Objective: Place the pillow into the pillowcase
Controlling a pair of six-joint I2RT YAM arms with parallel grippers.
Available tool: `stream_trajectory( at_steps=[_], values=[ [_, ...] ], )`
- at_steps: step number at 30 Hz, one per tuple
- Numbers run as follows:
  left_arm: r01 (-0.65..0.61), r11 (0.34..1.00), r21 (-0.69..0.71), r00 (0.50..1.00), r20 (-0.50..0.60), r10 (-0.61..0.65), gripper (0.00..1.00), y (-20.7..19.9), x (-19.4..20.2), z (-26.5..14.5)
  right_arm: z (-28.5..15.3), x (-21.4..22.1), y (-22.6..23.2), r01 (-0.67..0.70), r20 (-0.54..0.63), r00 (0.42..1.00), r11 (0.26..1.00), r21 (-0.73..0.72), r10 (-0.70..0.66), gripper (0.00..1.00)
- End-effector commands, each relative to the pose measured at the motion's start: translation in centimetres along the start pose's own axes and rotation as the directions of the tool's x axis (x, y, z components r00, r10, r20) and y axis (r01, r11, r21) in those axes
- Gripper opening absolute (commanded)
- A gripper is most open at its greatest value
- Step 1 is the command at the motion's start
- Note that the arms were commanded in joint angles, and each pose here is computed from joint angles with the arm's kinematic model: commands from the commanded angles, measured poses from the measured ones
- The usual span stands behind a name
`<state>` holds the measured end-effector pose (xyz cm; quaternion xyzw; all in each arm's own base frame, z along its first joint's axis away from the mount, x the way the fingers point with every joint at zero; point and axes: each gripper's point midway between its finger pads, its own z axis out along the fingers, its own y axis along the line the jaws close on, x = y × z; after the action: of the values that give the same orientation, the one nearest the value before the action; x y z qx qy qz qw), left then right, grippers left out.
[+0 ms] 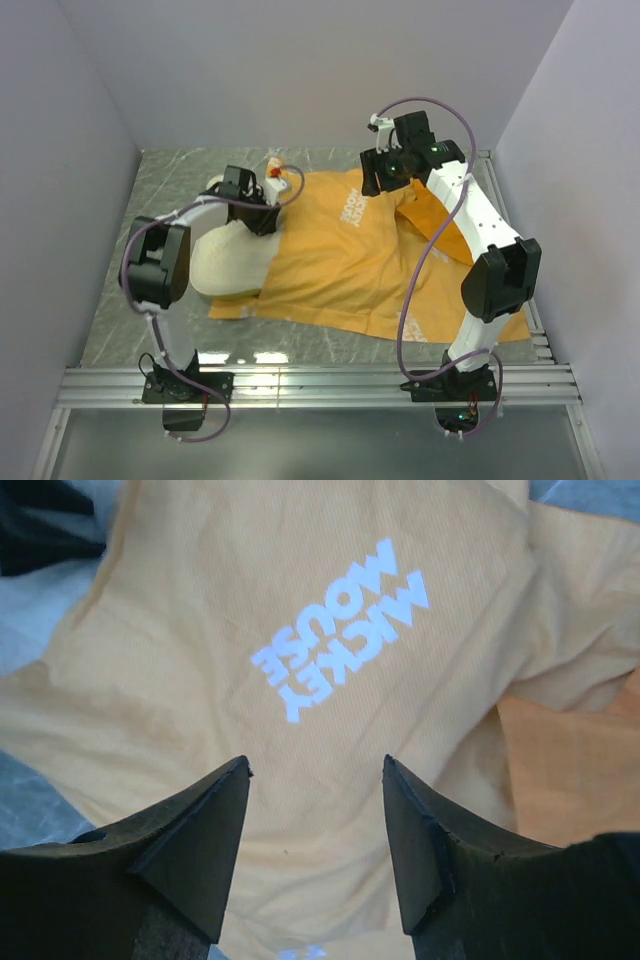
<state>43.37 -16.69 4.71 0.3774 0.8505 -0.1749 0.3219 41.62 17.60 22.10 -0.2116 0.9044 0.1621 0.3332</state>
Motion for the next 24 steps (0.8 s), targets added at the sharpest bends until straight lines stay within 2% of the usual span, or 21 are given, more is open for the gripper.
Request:
stream_trajectory(
  at_steps=[1,2,5,7,10,11,13,14,16,17,18,21,24],
  values=[
    [-0.117,0.929,0.352,0.971,-0.154,0.180,0.40,-12.0,7.2,-1.8,0.2,0.7,0.3,-0.066,-0.030,0.997,0.997,-0.038,0.064,0.63],
    [-0.188,0.893,0.410,0.950,-0.154,0.271,0.39,-13.7,8.4,-2.3,0.4,0.8,0.3,-0.067,-0.035,0.997,0.997,-0.040,0.066,0.63],
    [-0.298,0.814,0.498,0.912,-0.103,0.397,0.41,-16.0,10.4,-4.3,1.0,0.8,0.9,-0.077,-0.050,0.996,0.994,-0.075,0.073,0.63],
    [-0.333,0.779,0.531,0.895,-0.081,0.438,0.45,-16.8,11.1,-5.7,1.5,0.7,1.6,-0.084,-0.061,0.995,0.991,-0.103,0.078,0.63],
    [-0.372,0.779,0.506,0.905,0.012,0.424,0.57,-17.1,8.6,-7.3,2.8,0.5,3.2,-0.082,-0.073,0.995,0.988,-0.128,0.073,0.63],
    [-0.334,0.810,0.481,0.930,0.030,0.365,0.64,-16.8,7.3,-8.1,3.4,0.4,3.8,-0.076,-0.077,0.995,0.988,-0.136,0.066,0.63],
    [-0.334,0.855,0.397,0.942,0.145,0.301,0.69,-16.0,2.9,-10.3,4.2,0.2,5.3,-0.078,-0.082,0.994,0.985,-0.153,0.066,0.63],
    [-0.249,0.893,0.375,0.966,0.165,0.201,0.72,-15.4,1.5,-11.5,5.1,0.1,6.7,-0.061,-0.090,0.995,0.985,-0.160,0.047,0.63],
    [-0.218,0.936,0.275,0.953,0.267,0.144,0.75,-14.0,-1.8,-14.2,6.3,-0.1,7.7,-0.046,-0.091,0.995,0.986,-0.158,0.032,0.63],
    [-0.109,0.967,0.230,0.960,0.276,0.042,0.78,-12.3,-2.2,-15.5,7.3,-0.5,8.2,-0.046,-0.090,0.995,0.988,-0.148,0.033,0.63],
    [-0.073,0.982,0.175,0.947,0.320,0.013,0.80,-11.4,-3.1,-17.0,8.0,-0.6,9.3,-0.037,-0.092,0.995,0.988,-0.152,0.023,0.64],
    [0.137,0.990,0.028,0.936,0.325,-0.139,0.84,-7.2,-1.9,-18.2,10.2,-1.8,11.2,-0.046,-0.070,0.997,0.987,-0.153,0.035,0.66],
    [0.303,0.951,-0.066,0.921,0.277,-0.274,0.85,-4.2,0.9,-17.7,12.7,-2.4,12.4,-0.032,-0.049,0.998,0.989,-0.142,0.025,0.67]
  ],
)
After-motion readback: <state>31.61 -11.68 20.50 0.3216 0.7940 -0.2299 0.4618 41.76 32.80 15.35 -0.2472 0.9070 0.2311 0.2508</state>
